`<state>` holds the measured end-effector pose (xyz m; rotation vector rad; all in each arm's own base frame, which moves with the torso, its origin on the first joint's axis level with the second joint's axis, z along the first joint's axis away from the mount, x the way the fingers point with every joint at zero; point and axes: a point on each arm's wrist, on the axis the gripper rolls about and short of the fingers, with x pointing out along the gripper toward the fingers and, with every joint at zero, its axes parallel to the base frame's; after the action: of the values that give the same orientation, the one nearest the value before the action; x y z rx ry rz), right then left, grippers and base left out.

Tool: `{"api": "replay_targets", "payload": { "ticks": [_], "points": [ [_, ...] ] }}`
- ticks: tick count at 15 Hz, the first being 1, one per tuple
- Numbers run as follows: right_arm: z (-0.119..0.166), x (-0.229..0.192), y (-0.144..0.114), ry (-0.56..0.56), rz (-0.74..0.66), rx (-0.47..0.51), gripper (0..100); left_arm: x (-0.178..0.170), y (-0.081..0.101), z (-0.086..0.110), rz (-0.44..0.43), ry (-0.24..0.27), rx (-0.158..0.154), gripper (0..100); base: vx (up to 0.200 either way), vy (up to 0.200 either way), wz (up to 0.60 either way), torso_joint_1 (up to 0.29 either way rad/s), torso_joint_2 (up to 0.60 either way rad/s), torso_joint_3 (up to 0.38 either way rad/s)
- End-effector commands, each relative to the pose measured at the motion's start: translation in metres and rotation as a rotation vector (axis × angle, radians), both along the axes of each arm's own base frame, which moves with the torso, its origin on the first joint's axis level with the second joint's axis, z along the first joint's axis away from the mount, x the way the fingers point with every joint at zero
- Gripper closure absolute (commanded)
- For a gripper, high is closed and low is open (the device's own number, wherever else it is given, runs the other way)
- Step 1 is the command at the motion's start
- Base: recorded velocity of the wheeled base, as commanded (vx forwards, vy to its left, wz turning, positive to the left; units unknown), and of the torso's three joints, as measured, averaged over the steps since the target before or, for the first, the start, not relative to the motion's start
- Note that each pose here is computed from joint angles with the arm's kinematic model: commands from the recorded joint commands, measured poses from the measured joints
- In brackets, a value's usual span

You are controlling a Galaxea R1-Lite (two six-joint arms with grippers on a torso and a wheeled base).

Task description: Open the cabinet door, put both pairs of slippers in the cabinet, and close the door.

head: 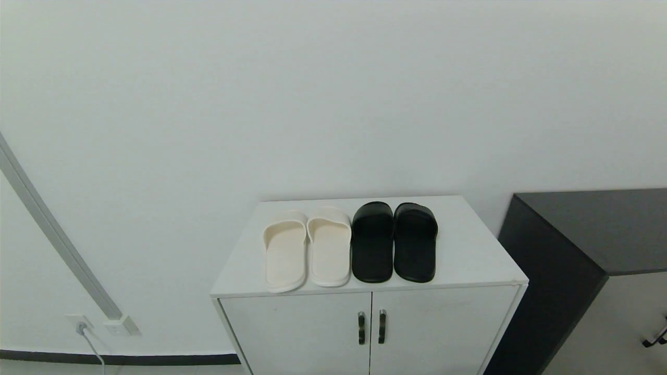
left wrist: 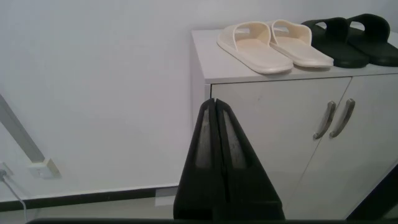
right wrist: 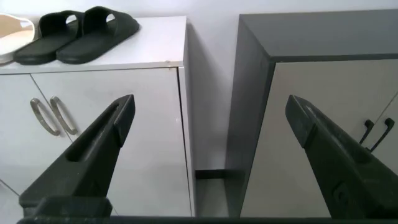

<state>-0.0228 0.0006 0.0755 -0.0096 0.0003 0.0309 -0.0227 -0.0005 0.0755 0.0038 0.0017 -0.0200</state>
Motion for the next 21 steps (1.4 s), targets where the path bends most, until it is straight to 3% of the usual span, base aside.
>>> {"api": "replay_targets", "payload": {
  "ticks": [1,4,5,6,9,12,15,21],
  "points": [
    [0.000,0.000,0.000,0.006,0.004,-0.001,0,0.000,0.000,0.000,0.000,0.000,0.001,100,0.000,0.000,0.00,0.000,0.00,0.000],
    [0.012,0.004,0.000,0.030,0.026,0.020,0,0.000,0.000,0.000,0.000,0.000,0.001,100,0.000,0.000,0.00,0.000,0.00,0.000],
    [0.046,0.002,0.000,-0.028,0.035,0.103,0,0.000,0.000,0.000,0.000,0.000,0.001,100,0.000,0.000,0.00,0.000,0.00,0.000],
    [0.062,0.008,0.001,0.015,0.082,0.131,0,0.000,0.000,0.000,0.000,0.000,0.001,100,0.000,0.000,0.00,0.000,0.00,0.000],
    [0.064,0.045,0.005,0.254,0.193,0.095,0,0.000,0.000,0.000,0.000,0.000,0.004,100,0.000,0.000,0.00,0.000,0.00,0.000],
    [0.084,0.085,0.013,0.302,0.302,0.059,0,0.000,0.000,0.000,0.000,0.000,0.002,100,0.000,0.000,0.00,0.000,0.00,0.000],
    [0.107,0.124,0.037,0.396,0.438,0.113,0,0.000,0.000,0.000,0.000,0.000,0.008,100,0.000,0.000,0.00,0.000,0.00,0.000],
    [0.135,0.175,0.101,0.454,0.418,0.150,0,0.000,0.000,0.000,-0.001,0.000,0.008,100,0.000,0.000,0.00,0.000,0.00,0.000]
  ]
}}
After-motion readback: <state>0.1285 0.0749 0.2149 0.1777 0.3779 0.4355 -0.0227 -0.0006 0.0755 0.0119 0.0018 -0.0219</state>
